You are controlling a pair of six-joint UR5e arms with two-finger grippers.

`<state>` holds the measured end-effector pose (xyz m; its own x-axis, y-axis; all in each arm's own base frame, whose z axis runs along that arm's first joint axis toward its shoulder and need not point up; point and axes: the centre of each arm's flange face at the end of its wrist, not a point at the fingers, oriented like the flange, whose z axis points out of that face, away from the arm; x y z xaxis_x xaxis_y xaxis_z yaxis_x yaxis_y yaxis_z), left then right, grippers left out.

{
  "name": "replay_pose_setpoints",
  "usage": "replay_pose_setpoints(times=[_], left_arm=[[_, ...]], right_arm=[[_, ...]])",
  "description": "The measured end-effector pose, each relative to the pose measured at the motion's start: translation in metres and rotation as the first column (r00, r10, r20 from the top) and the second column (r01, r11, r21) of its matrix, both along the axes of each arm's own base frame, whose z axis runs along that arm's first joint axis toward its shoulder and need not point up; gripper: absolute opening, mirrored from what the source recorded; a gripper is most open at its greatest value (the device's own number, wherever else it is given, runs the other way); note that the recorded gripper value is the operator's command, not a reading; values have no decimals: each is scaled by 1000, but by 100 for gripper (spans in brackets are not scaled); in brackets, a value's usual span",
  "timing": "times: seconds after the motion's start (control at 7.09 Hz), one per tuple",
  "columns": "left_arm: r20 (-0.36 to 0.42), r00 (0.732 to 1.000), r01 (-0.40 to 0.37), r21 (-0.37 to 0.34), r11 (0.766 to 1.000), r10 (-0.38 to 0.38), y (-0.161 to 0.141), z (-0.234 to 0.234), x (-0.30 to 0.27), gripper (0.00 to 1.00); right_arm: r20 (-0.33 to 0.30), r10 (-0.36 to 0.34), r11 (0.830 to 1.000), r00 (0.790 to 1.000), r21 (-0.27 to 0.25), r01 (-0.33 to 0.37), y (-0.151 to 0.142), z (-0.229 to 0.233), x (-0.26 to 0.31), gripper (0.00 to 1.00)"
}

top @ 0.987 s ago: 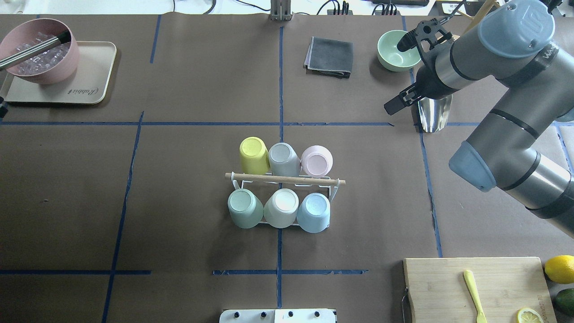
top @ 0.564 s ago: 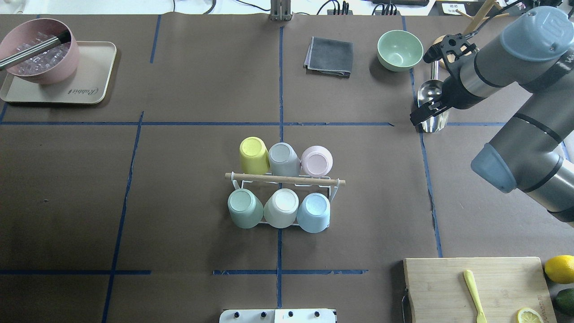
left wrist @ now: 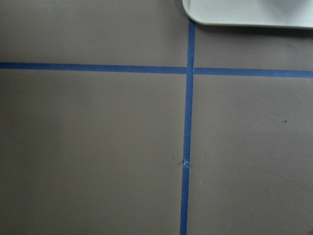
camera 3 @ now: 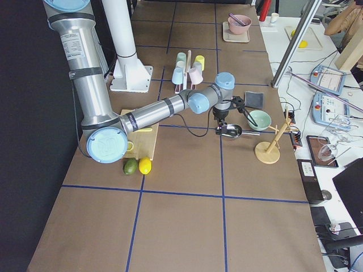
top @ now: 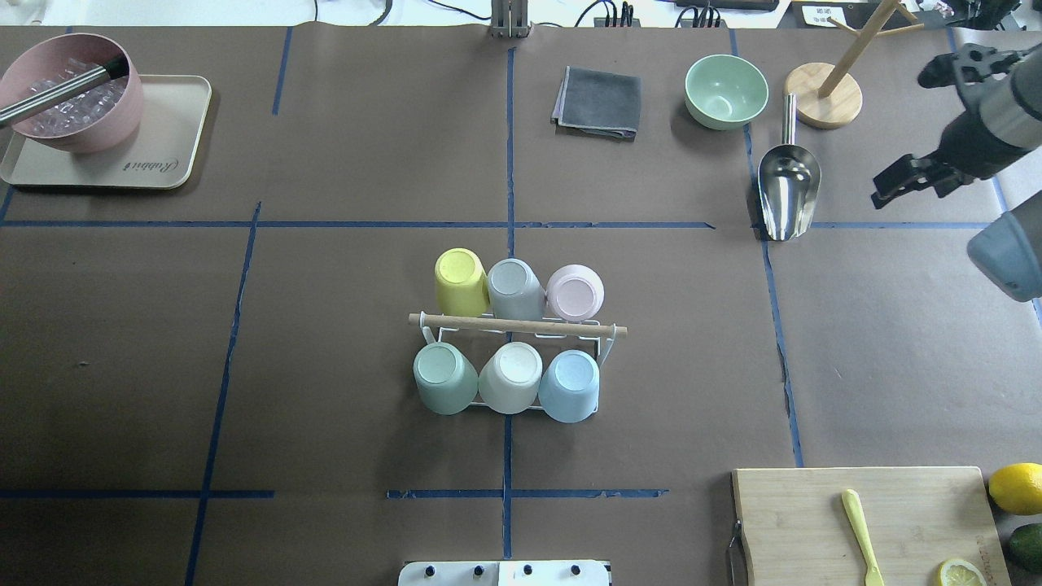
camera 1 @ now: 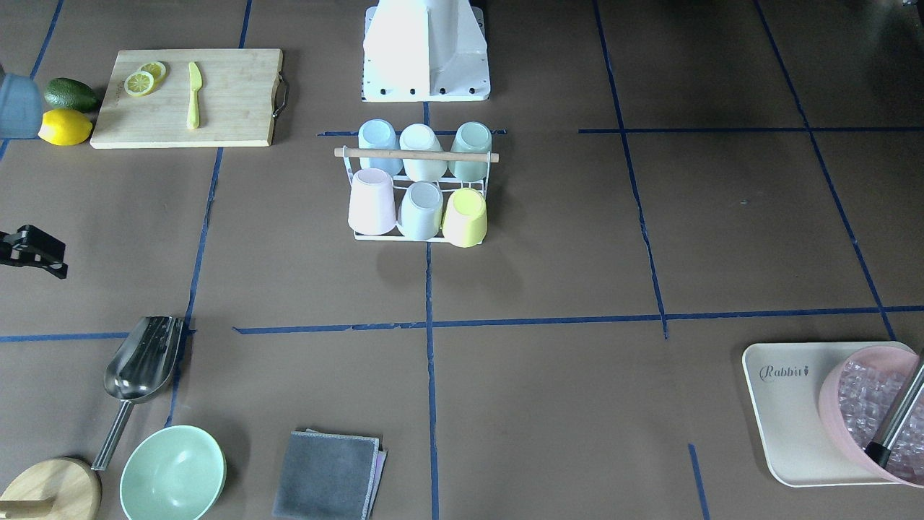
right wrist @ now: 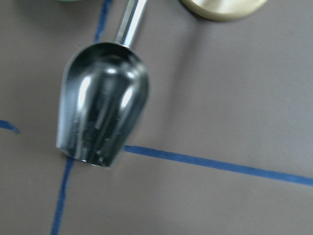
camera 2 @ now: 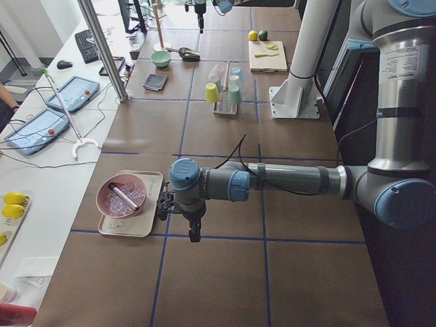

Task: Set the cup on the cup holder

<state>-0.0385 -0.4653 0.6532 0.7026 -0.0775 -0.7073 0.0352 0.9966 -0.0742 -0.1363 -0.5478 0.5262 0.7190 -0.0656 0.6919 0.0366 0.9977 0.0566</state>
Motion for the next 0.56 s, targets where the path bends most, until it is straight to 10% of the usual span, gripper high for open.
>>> replay_pose_setpoints(times=[0.28,0.56], left_arm=[[-17,1000,9,-14,1000,-9,3,5,-4,100],[-20,999,-39,27,999,39,9,17,-14,100]], right_arm=[[-5,78,989,997,-122,-78,24,53,64,100],[21,76,992,997,-102,-74,59,84,127,100]])
